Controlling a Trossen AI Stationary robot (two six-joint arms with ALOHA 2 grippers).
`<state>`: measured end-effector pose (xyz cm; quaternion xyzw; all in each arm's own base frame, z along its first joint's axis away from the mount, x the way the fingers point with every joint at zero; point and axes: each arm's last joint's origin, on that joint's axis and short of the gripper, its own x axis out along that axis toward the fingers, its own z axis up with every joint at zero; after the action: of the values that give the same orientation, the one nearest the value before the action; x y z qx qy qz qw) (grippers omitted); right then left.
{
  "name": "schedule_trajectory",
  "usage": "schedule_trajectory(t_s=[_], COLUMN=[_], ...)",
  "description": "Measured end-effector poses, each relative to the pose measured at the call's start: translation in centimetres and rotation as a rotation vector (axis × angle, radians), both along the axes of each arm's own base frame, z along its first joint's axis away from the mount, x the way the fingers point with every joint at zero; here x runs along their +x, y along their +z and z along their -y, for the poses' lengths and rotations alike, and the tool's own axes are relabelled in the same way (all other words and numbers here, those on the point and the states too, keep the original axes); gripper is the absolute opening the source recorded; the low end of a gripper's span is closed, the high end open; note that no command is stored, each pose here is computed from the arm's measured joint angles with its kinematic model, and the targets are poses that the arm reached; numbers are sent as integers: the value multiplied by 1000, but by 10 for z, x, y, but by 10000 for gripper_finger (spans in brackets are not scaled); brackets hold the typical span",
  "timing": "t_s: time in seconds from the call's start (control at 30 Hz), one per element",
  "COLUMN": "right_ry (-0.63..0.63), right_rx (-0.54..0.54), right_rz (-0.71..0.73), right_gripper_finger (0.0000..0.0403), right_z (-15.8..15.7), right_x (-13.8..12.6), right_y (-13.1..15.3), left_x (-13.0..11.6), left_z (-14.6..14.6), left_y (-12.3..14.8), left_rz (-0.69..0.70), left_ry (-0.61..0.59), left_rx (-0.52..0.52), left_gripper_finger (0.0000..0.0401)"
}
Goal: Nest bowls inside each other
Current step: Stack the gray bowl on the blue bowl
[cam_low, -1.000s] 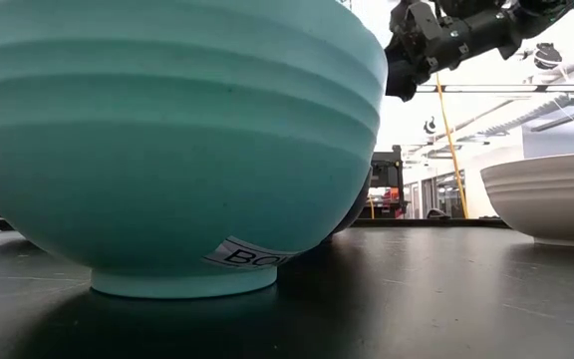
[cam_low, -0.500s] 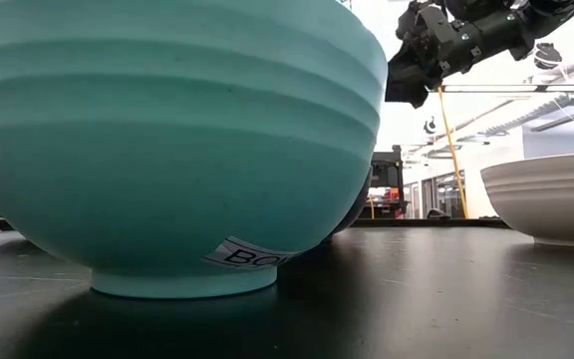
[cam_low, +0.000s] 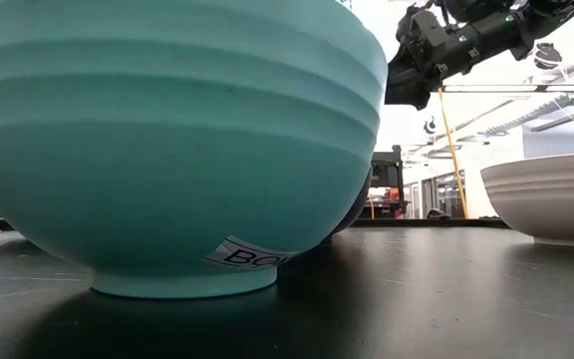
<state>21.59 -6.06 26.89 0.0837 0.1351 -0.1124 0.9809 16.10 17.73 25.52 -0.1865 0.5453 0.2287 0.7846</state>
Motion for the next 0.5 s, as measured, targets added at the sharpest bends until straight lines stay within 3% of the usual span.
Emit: schedule_trajectory(t_s=[0.17, 0.5], right_ry=[2, 6], right_rx=[3, 5], right_rz=[-7, -7], right_gripper_finger=[206, 206], right_z=[0, 0], right_x=[0, 0], right_y=[-1, -1], left_x=[8, 11], left_z=[2, 4], left_y=[-2, -1], left_rz=[8, -10], left_ry=[-65, -26], left_rx=[7, 32], left_gripper_finger=[80, 263])
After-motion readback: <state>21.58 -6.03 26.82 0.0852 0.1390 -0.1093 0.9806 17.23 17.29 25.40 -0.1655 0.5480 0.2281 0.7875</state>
